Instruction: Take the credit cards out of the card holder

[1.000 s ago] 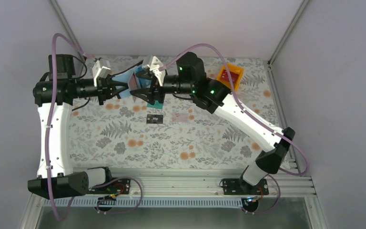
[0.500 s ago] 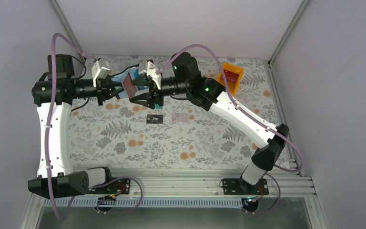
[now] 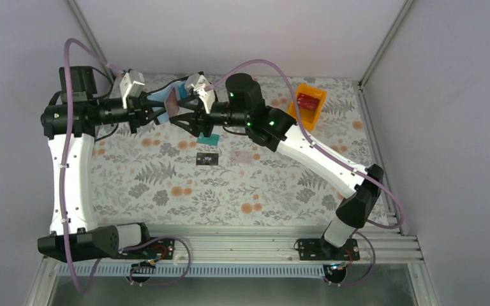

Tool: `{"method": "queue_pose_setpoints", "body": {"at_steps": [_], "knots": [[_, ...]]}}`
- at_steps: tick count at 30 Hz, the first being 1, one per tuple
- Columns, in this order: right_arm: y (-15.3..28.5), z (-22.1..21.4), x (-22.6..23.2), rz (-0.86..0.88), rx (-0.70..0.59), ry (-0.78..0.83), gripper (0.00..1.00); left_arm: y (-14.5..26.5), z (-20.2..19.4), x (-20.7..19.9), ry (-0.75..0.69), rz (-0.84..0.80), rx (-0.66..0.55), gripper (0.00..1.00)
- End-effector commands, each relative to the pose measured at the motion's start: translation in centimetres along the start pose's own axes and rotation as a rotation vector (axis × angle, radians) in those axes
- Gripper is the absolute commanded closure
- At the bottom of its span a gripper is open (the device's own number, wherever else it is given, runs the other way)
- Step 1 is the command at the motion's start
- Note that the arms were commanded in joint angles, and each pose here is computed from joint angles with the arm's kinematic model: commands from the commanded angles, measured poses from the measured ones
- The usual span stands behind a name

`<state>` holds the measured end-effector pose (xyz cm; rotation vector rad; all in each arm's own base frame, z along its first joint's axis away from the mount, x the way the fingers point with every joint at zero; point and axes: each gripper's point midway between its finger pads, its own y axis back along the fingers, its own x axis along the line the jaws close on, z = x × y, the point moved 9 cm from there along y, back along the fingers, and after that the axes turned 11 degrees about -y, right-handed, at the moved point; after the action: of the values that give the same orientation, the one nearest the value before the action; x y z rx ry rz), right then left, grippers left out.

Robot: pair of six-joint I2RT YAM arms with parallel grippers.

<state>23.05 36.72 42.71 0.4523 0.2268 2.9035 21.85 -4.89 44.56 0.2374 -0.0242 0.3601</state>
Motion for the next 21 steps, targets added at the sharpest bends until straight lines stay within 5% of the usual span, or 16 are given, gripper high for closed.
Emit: {"method": "queue_pose_setpoints", "body": {"at_steps": [1,8,11,16,21], "knots": [[-0.9,1.4,-1.7,-0.141,-0.127,-0.068,0.41,0.1,1.7,-0.6,0.003,-0.103,-0.116,0.92],[-1.6,2.2,-1.4,-0.081,-0.124,-0.058,0.46,-0.1,1.3,-0.8,0.016,-0.19,-0.189,0.83],[-1.6,2.3,-0.8,-0.02,-0.121,-0.036,0.58,0.0,1.3,-1.3,0.005,-0.207,-0.209,0.8],[-0.7,2.6,0.4,0.067,-0.12,0.017,0.72,-0.3,0.5,-0.9,0.033,-0.184,-0.179,0.97],[0.7,2.3,1.4,0.128,-0.11,0.074,0.75,-0.6,-0.5,-0.2,0.053,-0.118,-0.108,0.98]]}}
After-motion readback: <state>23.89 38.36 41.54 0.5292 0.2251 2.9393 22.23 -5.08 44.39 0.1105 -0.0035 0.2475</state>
